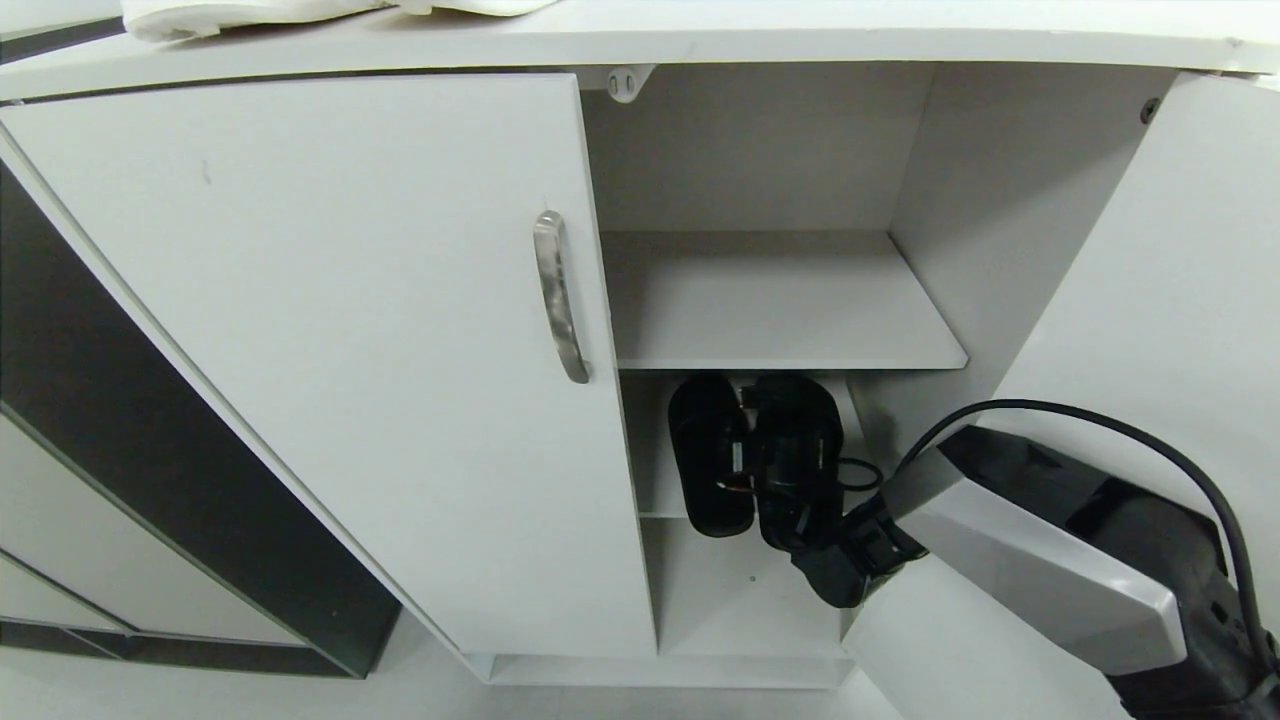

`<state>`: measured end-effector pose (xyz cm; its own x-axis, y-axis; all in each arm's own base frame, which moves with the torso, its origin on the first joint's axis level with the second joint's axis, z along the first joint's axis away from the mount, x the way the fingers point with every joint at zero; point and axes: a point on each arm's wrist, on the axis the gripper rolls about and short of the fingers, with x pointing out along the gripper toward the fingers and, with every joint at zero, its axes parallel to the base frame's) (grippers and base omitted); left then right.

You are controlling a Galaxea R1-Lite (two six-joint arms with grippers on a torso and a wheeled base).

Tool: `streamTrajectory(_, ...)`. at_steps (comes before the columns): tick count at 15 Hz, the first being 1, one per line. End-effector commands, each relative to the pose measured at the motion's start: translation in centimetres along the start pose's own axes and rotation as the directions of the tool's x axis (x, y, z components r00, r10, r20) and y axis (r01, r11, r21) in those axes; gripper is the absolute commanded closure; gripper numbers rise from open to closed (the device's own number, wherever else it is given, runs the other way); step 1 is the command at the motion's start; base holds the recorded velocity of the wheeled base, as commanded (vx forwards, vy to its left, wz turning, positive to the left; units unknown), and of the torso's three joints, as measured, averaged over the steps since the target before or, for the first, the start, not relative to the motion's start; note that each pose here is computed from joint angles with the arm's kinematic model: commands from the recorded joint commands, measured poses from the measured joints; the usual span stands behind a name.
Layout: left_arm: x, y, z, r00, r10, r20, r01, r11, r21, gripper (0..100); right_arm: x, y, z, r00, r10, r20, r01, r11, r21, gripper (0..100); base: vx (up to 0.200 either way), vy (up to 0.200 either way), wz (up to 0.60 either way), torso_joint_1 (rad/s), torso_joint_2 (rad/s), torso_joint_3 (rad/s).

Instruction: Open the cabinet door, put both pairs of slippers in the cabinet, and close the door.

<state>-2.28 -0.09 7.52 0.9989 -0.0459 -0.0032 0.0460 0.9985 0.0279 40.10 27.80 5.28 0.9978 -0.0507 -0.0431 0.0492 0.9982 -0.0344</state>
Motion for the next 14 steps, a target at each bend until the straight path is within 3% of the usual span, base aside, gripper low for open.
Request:
streamTrajectory(1, 0.0, 0.0, 0.0, 1.000, 0.000, -0.001, 0.000, 1.000, -0.001, 100, -3.3, -0.3, 1.5, 0.999, 0.039, 0.011, -0.039, 0.999, 0.006, 0, 0.000, 0.000, 0.00, 0.000, 0.00, 0.000)
streamTrajectory(8, 0.0, 0.0, 0.0, 1.000, 0.000, -0.001, 0.000, 1.000, 0.001, 100, -10.3, -1.4, -0.6, 0.990, 0.135, 0.027, -0.135, 0.991, 0.003, 0, 0.000, 0.000, 0.00, 0.000, 0.00, 0.000)
streamTrajectory(14, 0.0, 0.0, 0.0, 1.000, 0.000, -0.001, 0.000, 1.000, 0.001, 100, -10.7, -1.4, -0.8, 0.989, 0.141, 0.039, -0.141, 0.990, -0.003, 0, -0.033, 0.000, 0.00, 0.000, 0.00, 0.000)
